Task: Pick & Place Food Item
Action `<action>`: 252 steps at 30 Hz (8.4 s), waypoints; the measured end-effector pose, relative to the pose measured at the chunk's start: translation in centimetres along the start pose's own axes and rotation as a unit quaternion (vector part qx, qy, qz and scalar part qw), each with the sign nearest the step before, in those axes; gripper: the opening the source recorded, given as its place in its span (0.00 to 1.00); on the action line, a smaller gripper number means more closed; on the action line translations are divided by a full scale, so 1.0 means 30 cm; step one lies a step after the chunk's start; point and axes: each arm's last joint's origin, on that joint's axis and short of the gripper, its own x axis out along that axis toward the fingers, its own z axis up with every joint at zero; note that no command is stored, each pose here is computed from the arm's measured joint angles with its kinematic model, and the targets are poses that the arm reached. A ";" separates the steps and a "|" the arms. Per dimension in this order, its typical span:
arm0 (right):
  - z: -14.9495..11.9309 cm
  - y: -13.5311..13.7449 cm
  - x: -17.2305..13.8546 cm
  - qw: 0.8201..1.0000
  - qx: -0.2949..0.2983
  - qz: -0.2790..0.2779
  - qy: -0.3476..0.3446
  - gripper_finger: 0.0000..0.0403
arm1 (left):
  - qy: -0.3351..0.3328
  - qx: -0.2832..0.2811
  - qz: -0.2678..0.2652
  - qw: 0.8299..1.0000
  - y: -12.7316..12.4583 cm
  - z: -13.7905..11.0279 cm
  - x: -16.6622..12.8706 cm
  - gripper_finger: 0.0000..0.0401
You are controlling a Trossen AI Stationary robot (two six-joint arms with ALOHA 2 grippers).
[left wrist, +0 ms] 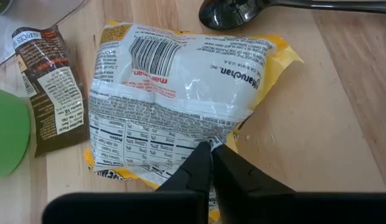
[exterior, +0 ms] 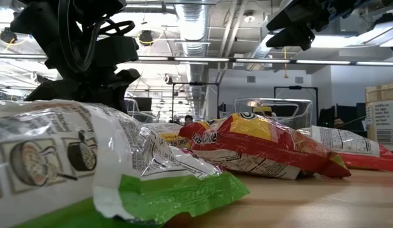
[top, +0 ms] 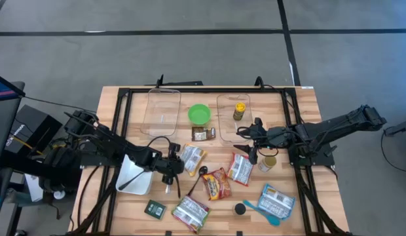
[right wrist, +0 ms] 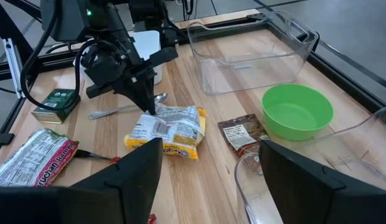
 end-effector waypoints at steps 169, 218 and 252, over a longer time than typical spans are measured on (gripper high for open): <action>0.004 0.001 0.000 1.000 0.003 0.002 -0.006 0.65 | 0.129 -0.312 0.134 0.932 0.688 -0.373 -0.125 0.27; -0.040 -0.008 -0.007 0.993 0.102 0.003 0.067 0.65 | -0.331 -0.165 -0.165 0.914 0.340 0.070 -0.348 0.27; -0.068 0.016 -0.255 0.881 0.289 -0.164 0.336 0.65 | -0.325 -0.166 -0.164 0.917 0.338 0.075 -0.328 0.27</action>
